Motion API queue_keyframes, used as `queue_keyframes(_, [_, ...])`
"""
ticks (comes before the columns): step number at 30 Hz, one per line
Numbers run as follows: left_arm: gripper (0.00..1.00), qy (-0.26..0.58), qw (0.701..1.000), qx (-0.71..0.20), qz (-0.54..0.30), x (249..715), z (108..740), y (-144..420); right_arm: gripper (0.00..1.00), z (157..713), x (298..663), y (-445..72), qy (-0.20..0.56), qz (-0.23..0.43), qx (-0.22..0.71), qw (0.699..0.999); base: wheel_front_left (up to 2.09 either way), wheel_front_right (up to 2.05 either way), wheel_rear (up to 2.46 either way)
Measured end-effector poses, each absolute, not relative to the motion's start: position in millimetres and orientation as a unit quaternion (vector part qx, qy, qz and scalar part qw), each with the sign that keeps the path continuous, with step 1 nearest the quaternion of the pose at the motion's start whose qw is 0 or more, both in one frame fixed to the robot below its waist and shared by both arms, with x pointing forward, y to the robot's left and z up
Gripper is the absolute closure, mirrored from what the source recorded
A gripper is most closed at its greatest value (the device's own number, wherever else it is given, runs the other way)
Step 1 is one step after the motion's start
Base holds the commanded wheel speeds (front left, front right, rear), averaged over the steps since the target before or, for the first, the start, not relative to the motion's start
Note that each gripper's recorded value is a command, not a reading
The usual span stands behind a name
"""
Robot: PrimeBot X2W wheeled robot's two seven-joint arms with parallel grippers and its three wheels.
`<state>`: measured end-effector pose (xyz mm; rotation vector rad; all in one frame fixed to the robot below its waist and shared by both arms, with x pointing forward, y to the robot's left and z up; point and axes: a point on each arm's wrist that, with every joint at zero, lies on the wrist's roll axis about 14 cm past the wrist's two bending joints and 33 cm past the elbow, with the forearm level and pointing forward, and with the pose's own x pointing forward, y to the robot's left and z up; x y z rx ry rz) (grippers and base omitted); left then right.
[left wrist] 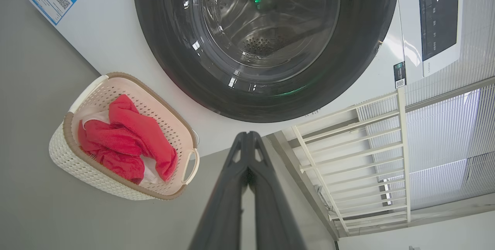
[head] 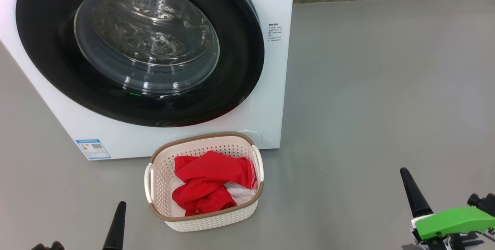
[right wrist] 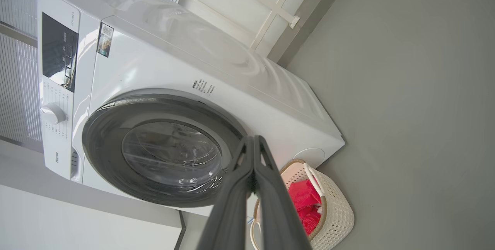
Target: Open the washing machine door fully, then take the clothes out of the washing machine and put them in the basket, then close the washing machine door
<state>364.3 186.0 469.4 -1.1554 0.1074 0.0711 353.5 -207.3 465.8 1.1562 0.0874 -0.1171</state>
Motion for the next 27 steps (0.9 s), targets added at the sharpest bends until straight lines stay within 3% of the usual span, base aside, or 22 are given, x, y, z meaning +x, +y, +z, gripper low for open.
queue_keyframes(27, [1.0,0.044,0.744,-0.666,0.027,373,476,187,1.0,475,369,-208,0.027,-0.046,0.667,0.743,0.0,0.0,0.0])
